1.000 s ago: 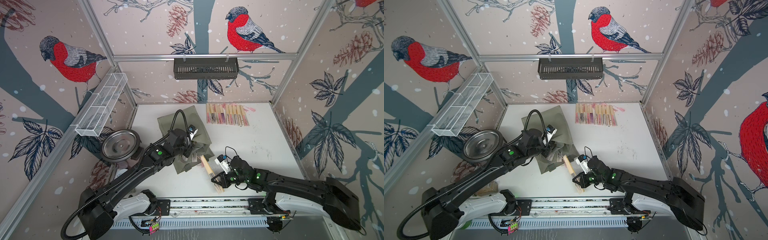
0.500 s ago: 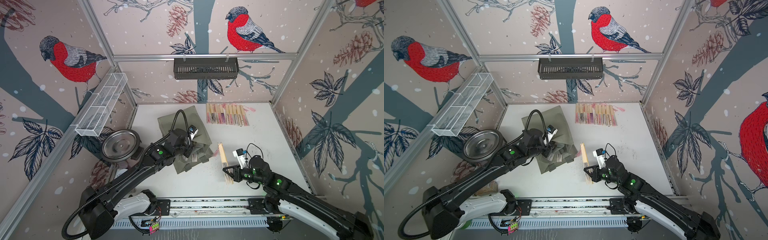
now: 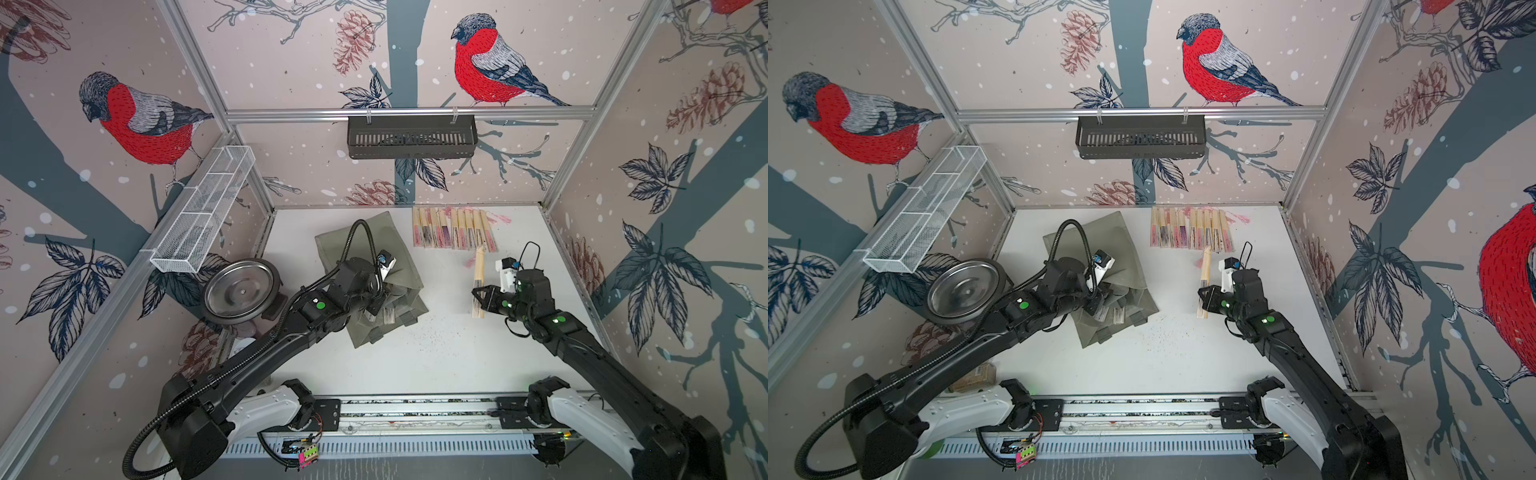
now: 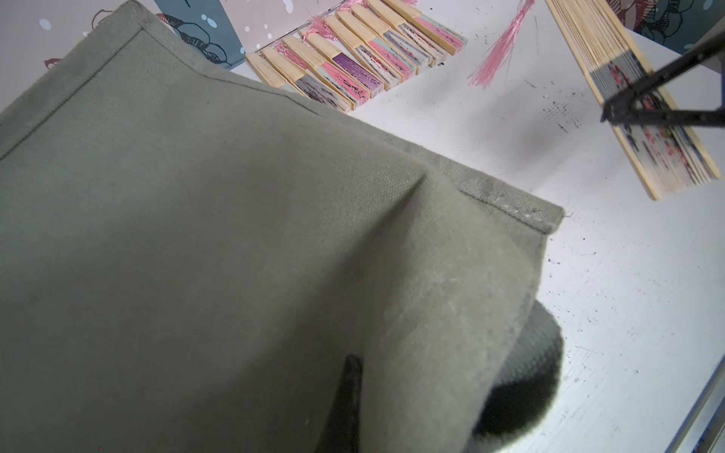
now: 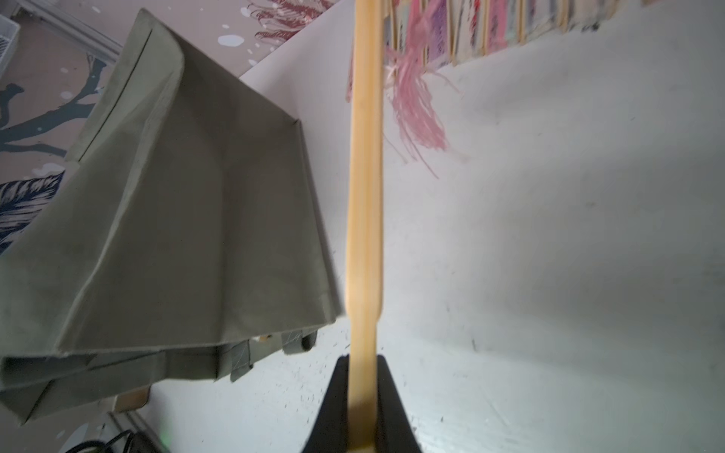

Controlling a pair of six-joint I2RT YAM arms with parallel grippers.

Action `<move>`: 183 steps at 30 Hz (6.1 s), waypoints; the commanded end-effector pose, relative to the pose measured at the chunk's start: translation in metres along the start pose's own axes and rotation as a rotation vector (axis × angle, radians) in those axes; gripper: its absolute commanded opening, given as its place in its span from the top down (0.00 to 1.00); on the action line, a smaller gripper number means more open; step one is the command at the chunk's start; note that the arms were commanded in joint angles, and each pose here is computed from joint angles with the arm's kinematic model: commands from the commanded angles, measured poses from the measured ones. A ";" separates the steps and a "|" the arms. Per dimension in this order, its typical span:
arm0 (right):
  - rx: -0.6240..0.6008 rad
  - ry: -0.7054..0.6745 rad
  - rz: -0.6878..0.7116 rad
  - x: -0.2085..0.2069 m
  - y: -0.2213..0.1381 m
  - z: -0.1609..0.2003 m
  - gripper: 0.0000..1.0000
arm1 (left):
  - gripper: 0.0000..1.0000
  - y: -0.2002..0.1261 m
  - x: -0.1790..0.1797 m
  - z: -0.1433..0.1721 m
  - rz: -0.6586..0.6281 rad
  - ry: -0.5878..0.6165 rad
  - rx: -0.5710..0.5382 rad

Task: Take out the folding fans from the tote bags
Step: Place the folding fan at the center of the board, then pick up the folding fan from the canvas bag.

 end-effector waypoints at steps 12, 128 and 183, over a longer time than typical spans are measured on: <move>-0.067 0.005 0.240 -0.069 0.041 -0.117 0.94 | 1.00 -0.006 -0.001 -0.009 0.007 -0.013 -0.041; -0.019 0.074 -0.350 0.115 0.029 0.115 0.71 | 1.00 -0.005 -0.004 -0.010 0.017 -0.019 -0.040; -0.165 -0.591 -0.155 0.155 0.133 0.165 0.68 | 1.00 -0.006 -0.007 -0.010 0.030 -0.012 -0.040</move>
Point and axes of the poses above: each gripper's point midway between its finger pads, its own y axis out along the fingers, its own x axis along the line the jaws close on, z = x × y, the point moved 4 cm from there along -y, back along the fingers, and after that the axes turned 3 degrees about -y, right-handed, at the moved point
